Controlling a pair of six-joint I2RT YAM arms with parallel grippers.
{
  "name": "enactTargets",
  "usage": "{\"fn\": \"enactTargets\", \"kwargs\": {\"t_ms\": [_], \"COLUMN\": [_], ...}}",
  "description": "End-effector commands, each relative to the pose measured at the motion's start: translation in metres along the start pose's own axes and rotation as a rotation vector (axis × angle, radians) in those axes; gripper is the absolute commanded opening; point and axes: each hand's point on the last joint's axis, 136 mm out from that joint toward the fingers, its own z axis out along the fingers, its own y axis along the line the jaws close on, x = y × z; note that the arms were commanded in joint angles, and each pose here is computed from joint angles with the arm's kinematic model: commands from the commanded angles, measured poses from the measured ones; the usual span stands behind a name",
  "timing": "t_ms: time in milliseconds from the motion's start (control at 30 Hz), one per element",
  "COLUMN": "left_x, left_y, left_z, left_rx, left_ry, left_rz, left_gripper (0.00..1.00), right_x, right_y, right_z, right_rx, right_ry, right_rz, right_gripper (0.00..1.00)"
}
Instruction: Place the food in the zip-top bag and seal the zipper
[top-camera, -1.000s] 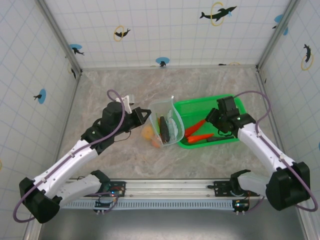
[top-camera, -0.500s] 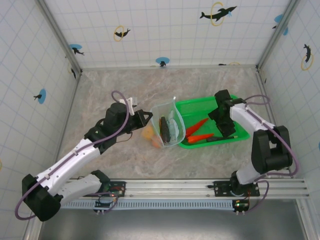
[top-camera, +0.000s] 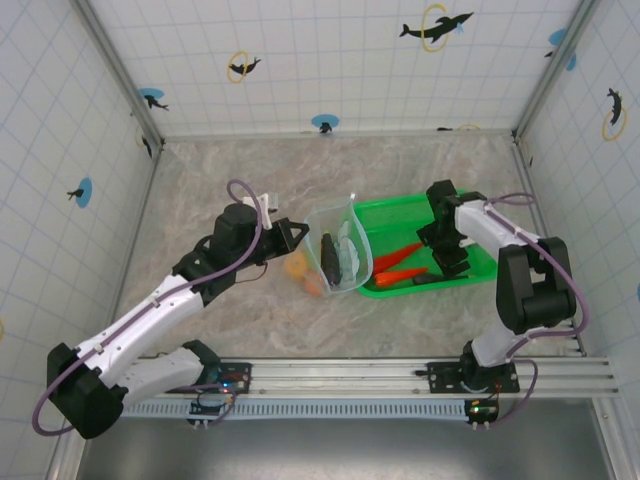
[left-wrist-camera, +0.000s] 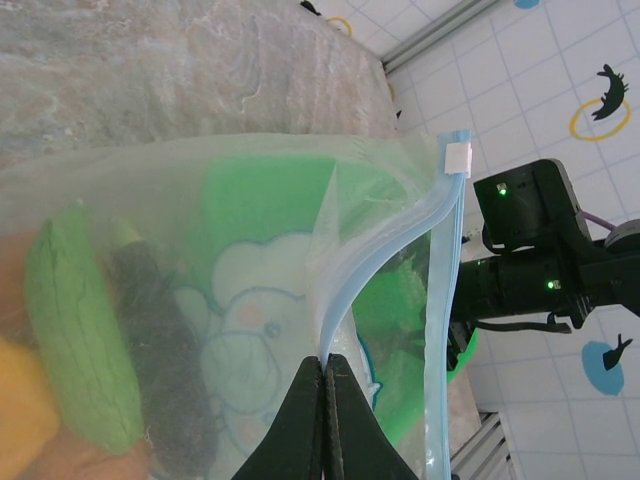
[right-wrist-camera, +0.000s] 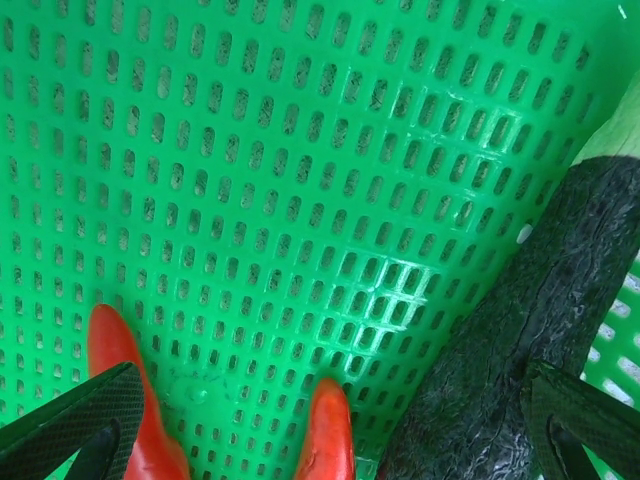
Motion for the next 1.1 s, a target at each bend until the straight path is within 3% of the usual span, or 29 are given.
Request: {"fn": "enactTargets", "kwargs": {"t_ms": [0,233,467,633,867,1067], "left_x": [0.000,-0.003,-0.003,-0.004,-0.011,-0.001], "left_y": [-0.003,-0.003,-0.001,-0.001,0.001,0.005], "left_z": [-0.004,-0.009,-0.010,-0.013,-0.014,0.000], "left_rx": [0.019,0.010,0.000,-0.010,-0.040,-0.027], "left_ry": [-0.008,-0.028,-0.030,-0.035,-0.054,-0.008], "left_rz": [0.011,0.009,0.006,0.018,0.086,0.140], "left_gripper": [0.00,0.00,0.00,0.00,0.00,0.00], "right_x": [0.002,0.002,-0.013,-0.034,-0.020,-0.021], "right_y": [-0.025,-0.030,0.003,0.007,-0.014,-0.023], "right_z": [0.024,0.050,0.039,0.013,0.003,-0.006], "right_rx": [0.095,0.071,-0.023,-0.020,0.148,0.181], "right_ry": [0.020,0.049,-0.012,-0.095,0.055,0.060], "right_rz": [0.046,0.075,-0.018,-0.069,-0.209,-0.107], "right_gripper": [0.99,0.93,0.87,0.88,0.97,0.99]}}
